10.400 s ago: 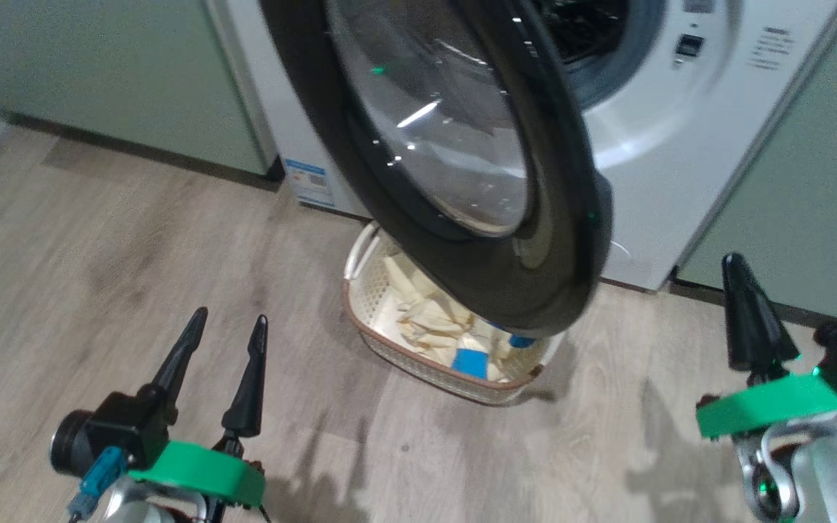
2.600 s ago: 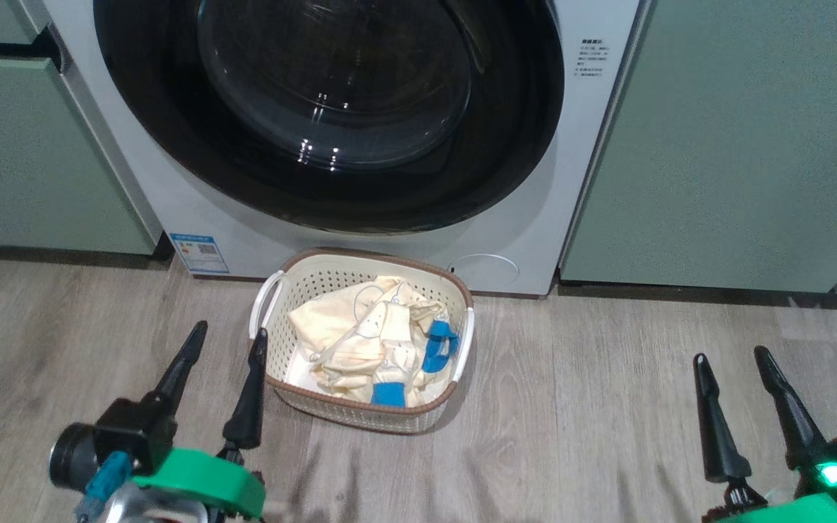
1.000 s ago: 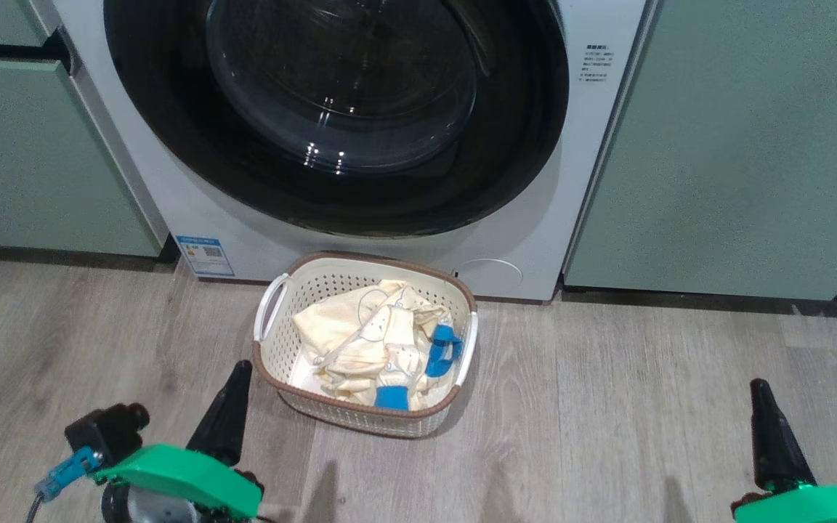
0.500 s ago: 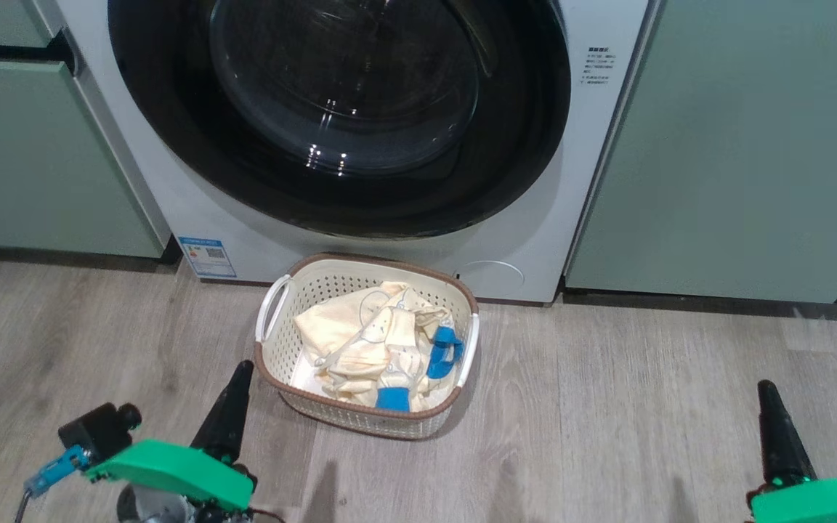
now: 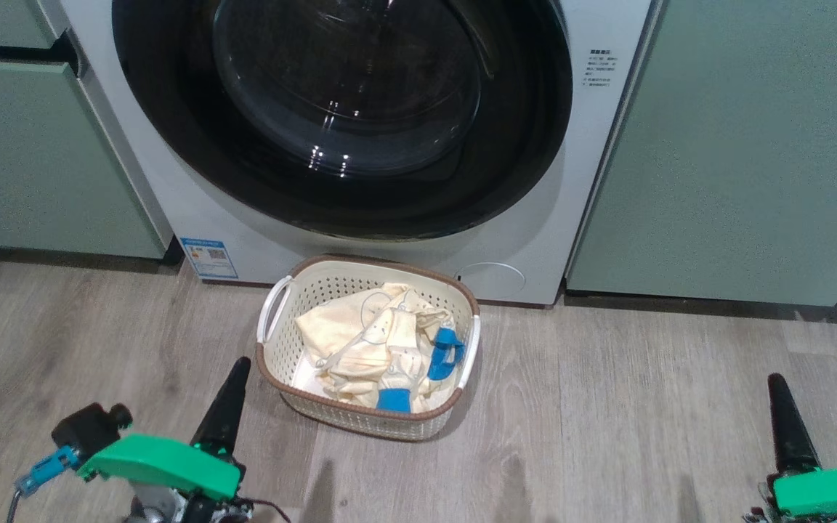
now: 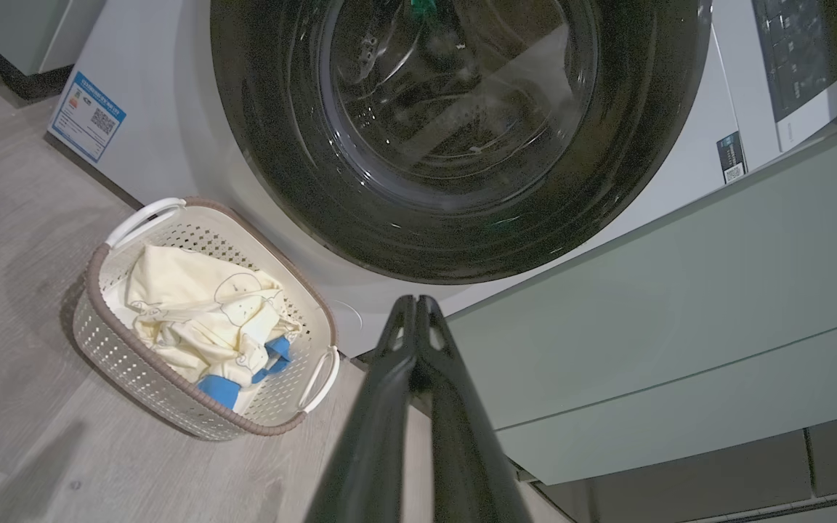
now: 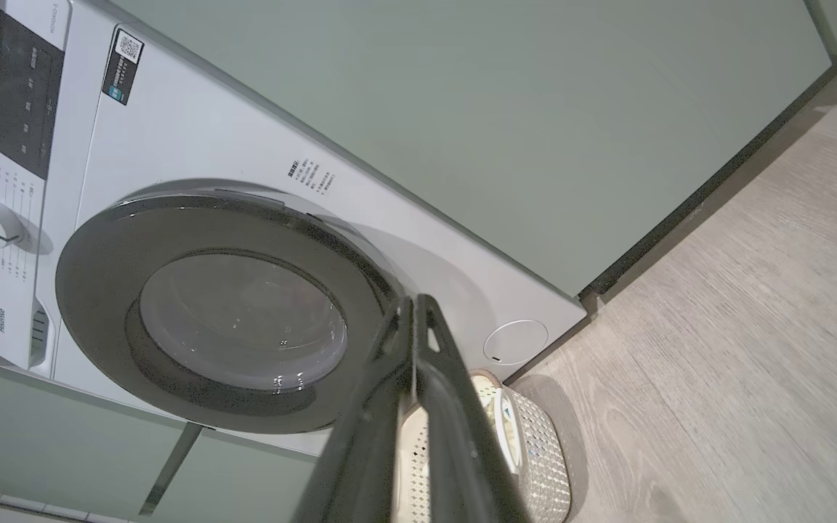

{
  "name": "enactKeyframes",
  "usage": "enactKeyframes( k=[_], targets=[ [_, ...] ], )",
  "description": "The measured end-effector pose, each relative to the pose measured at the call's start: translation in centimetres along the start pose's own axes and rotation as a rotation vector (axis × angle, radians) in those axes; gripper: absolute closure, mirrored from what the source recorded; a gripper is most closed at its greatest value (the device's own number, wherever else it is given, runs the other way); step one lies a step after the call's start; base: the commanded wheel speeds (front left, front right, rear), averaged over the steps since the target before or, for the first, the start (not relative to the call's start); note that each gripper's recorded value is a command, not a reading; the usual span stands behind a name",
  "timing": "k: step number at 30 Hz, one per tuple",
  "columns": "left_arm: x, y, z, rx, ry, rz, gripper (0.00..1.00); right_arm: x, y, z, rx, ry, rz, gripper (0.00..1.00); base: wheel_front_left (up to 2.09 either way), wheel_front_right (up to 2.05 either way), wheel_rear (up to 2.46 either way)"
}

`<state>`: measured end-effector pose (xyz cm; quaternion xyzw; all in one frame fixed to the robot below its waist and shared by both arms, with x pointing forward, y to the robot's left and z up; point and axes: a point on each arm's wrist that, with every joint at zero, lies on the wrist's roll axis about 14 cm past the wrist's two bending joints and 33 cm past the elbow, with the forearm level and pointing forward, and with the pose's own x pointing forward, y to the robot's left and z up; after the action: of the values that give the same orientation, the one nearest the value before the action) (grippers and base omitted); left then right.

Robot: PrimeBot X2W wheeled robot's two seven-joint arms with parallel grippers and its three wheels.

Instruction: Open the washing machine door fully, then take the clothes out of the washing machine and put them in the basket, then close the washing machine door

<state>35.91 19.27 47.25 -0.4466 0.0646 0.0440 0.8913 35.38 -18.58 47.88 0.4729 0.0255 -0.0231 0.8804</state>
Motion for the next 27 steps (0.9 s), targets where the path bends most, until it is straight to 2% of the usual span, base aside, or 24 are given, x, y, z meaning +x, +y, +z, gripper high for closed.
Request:
enactKeyframes(
  k=[27],
  targets=[
    [0.73, -0.2, -0.32, -0.317, 0.027, -0.023, 1.0, 0.8, -0.85, 0.36, 0.297, 0.01, -0.034, 1.0, 0.0, 0.0, 0.0]
  ],
)
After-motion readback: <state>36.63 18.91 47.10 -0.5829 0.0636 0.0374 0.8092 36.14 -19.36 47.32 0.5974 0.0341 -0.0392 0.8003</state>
